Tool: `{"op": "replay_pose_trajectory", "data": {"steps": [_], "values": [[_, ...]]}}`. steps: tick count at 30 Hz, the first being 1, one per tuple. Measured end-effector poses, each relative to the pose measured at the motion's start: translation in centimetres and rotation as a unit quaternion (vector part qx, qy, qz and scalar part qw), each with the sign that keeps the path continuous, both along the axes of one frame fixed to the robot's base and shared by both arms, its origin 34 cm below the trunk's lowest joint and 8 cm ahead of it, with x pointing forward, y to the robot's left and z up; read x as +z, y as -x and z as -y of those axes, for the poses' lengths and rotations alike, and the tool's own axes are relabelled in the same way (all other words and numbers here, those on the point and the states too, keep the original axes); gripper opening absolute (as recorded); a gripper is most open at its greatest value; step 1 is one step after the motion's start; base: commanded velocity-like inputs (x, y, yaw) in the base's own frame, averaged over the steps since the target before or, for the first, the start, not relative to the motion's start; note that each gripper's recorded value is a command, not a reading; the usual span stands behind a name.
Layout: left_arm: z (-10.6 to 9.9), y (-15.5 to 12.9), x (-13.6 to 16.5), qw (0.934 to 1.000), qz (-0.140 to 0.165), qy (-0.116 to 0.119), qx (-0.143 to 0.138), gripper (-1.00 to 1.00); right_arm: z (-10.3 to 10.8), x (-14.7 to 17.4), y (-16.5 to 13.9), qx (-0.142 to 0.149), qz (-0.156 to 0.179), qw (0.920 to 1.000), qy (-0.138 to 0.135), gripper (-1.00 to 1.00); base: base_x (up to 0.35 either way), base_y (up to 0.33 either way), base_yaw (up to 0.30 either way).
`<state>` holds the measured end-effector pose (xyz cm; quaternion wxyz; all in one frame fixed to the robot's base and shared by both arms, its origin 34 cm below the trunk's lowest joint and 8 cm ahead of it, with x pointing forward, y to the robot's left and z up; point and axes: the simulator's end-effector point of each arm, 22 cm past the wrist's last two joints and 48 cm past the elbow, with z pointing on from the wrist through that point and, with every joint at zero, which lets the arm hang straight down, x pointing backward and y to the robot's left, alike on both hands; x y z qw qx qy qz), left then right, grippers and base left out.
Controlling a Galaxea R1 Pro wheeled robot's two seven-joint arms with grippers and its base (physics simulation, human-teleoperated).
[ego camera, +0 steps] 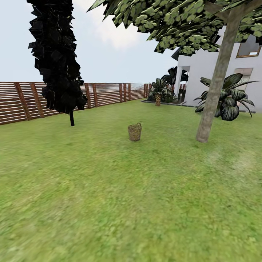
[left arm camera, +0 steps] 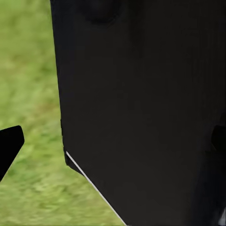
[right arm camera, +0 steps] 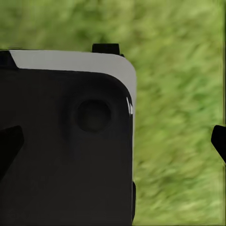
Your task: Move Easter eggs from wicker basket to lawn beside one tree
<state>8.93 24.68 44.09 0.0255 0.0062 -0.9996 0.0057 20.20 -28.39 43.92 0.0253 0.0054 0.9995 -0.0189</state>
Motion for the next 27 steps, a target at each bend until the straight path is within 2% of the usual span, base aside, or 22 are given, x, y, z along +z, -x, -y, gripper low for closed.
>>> {"op": "replay_pose_trajectory", "data": {"steps": [2,3,4,5,6,7,8,10,12,16,18,20,22,27], "values": [[0.8,-1.1,-0.1,1.0000,0.006,0.003,0.007,1.00,-0.1,0.1,-1.2,0.000,0.006,1.0000,0.000,1.00,0.000,0.000,0.000],[2.3,-0.9,0.3,0.9932,-0.068,0.019,0.093,1.00,-0.1,0.7,-2.9,-0.005,-0.062,0.9981,0.000,1.00,0.000,0.000,0.000],[3.2,-2.9,2.0,0.9836,-0.143,0.044,0.101,1.00,0.0,2.7,-11.0,-0.005,-0.027,0.9996,-0.001,1.00,0.000,0.000,0.000],[3.6,-8.3,4.2,0.9815,-0.150,0.065,0.099,1.00,0.0,6.6,-19.8,-0.002,0.042,0.9991,0.000,1.00,0.000,0.000,0.000],[2.8,-17.9,6.7,0.9912,-0.054,0.073,0.096,1.00,-0.1,10.7,-25.5,-0.001,0.091,0.9958,0.000,1.00,0.000,0.000,0.000],[1.3,-29.2,12.1,0.9906,0.071,0.074,0.091,1.00,-0.2,15.0,-29.0,0.000,0.112,0.9937,-0.001,1.00,0.000,0.000,0.000],[0.8,-34.0,15.6,0.9845,0.133,0.075,0.087,1.00,-0.3,16.8,-30.4,0.001,0.128,0.9918,-0.002,1.00,0.000,0.000,0.000],[0.0,-36.8,16.7,0.9827,0.148,0.069,0.088,1.00,-0.4,18.9,-31.4,0.002,0.132,0.9912,-0.001,1.00,0.000,0.000,0.000],[-0.5,-38.7,17.5,0.9809,0.157,0.069,0.092,1.00,-0.3,19.3,-31.3,0.002,0.126,0.9920,0.001,1.00,0.000,0.000,0.000],[-1.5,-39.5,17.6,0.9805,0.159,0.062,0.098,1.00,-0.2,18.6,-30.5,0.002,0.110,0.9939,0.003,1.00,0.000,0.000,0.000],[-3.7,-39.9,18.0,0.9796,0.165,0.047,0.104,1.00,-0.1,18.3,-30.2,0.002,0.106,0.9943,0.004,1.00,0.004,0.000,0.000],[-7.4,-39.9,18.3,0.9786,0.169,0.026,0.114,1.00,-0.1,18.1,-30.0,0.002,0.104,0.9945,0.005,1.00,0.124,0.038,0.000],[-9.4,-40.0,18.6,0.9775,0.173,0.017,0.120,1.00,0.0,18.0,-30.0,0.003,0.104,0.9946,0.006,1.00,0.250,0.030,0.000],[-9.5,-39.6,18.2,0.9772,0.168,0.036,0.125,1.00,0.3,18.0,-30.0,0.004,0.106,0.9944,0.010,1.00,0.320,0.007,0.005]]}}
